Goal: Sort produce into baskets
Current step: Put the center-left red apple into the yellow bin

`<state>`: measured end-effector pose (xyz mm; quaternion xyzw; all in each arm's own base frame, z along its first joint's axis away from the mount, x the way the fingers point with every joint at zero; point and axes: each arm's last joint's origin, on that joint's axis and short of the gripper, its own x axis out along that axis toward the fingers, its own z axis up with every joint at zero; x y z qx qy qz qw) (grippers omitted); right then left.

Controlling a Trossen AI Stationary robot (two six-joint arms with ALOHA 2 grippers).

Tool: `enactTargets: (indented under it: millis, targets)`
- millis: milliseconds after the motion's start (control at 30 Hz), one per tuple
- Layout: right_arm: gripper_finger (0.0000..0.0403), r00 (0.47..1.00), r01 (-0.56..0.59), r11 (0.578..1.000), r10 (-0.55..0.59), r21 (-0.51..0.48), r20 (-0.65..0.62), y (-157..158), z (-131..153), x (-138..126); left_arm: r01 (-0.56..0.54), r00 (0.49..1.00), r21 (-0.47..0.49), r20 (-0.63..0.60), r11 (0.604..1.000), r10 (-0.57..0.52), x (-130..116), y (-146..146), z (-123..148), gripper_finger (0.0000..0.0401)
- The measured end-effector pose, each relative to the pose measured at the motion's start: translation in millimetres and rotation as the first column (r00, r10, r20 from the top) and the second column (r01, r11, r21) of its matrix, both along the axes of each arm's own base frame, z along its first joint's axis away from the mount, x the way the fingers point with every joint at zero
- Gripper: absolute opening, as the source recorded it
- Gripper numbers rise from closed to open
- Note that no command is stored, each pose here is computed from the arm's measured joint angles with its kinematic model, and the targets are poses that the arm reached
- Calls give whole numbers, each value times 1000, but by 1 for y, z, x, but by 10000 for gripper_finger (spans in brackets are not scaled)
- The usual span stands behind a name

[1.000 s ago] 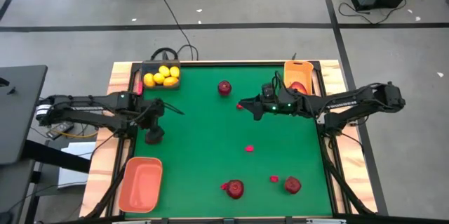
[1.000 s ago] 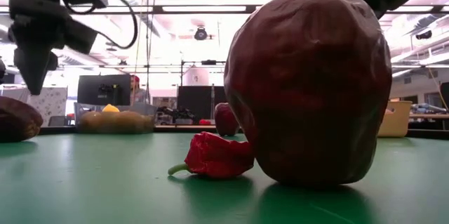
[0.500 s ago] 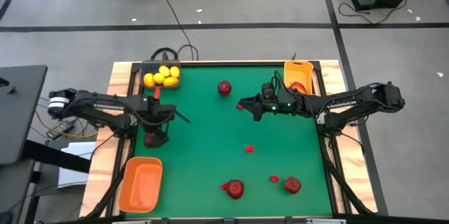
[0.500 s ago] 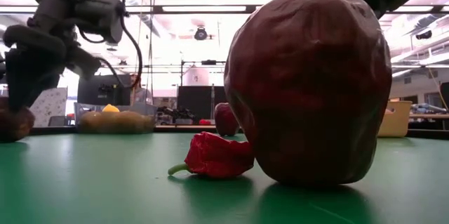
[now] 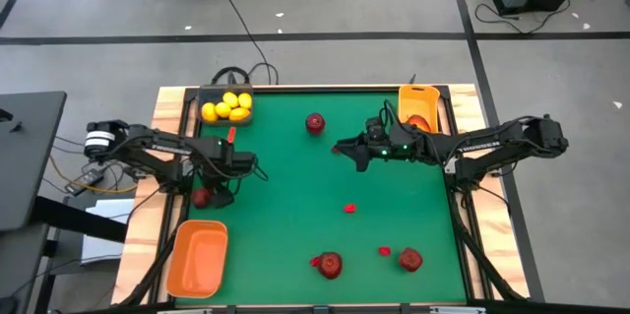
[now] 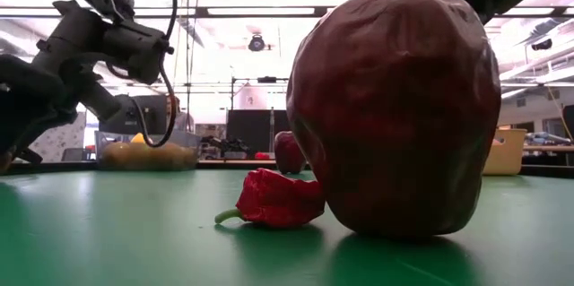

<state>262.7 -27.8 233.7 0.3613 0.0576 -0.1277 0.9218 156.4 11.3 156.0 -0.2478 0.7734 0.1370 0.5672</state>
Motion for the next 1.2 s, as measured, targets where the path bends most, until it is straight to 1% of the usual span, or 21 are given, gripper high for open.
enactTargets:
  millis: [67, 200, 367, 467, 533, 567, 633, 700, 767, 833, 900, 967, 1000, 1067, 1133, 1200]
  targets:
    - [158, 1000, 0, 1000, 0, 0, 0, 0, 0, 0, 2, 1000, 23, 12, 1000, -3, 2, 1, 2, 209]
    - [158, 1000, 6, 1000, -6, -11, -2, 0, 0, 0, -7, 998, 66, 68, 998, 2, 8, 5, 10, 204]
    - [158, 999, 35, 999, -35, -24, -4, -4, 0, -1, -41, 982, 110, 187, 993, 20, 26, 13, 30, 203]
    - [158, 999, 40, 999, -40, -5, 0, -4, 0, -1, -69, 953, 162, 303, 984, 17, 43, 20, 51, 202]
    - [158, 999, 41, 998, -42, 44, 8, -5, 0, 0, -97, 910, 194, 415, 976, 8, 57, 25, 69, 202]
    - [158, 1000, 28, 997, -29, 67, 12, -5, -1, 1, -105, 879, 210, 476, 972, -8, 65, 28, 79, 202]
    - [158, 1000, -8, 995, 7, 99, 11, -4, -5, 3, -119, 793, 236, 607, 964, -51, 80, 34, 101, 202]
    - [160, 998, -58, 992, 56, 108, 27, -2, -8, 8, -136, 679, 266, 726, 954, -105, 94, 39, 125, 201]
    - [168, 991, -124, 986, 117, 109, 72, 1, -8, 13, -142, 548, 296, 818, 944, -174, 106, 42, 148, 201]
    - [186, 979, -159, 983, 144, 94, 145, 2, -6, 18, -142, 430, 316, 873, 938, -229, 114, 44, 167, 201]
    - [210, 966, -159, 985, 143, 62, 217, 2, -2, 21, -144, 312, 324, 912, 935, -268, 120, 44, 184, 201]
    - [239, 955, -131, 991, 122, 14, 269, 0, 2, 22, -156, 218, 324, 933, 933, -287, 124, 45, 194, 201]
    - [254, 952, -109, 994, 105, -2, 287, -1, 4, 22, -152, 184, 319, 939, 935, -290, 125, 44, 197, 201]
    - [285, 950, -78, 997, 83, -31, 300, -3, 6, 22, -143, 137, 311, 946, 940, -292, 127, 44, 200, 201]
    - [312, 951, -78, 995, 91, -56, 296, -5, 7, 23, -143, 107, 310, 949, 940, -297, 128, 44, 203, 201]
    - [333, 948, -104, 991, 124, -83, 292, -4, 13, 26, -146, 81, 318, 947, 937, -309, 129, 44, 205, 201]
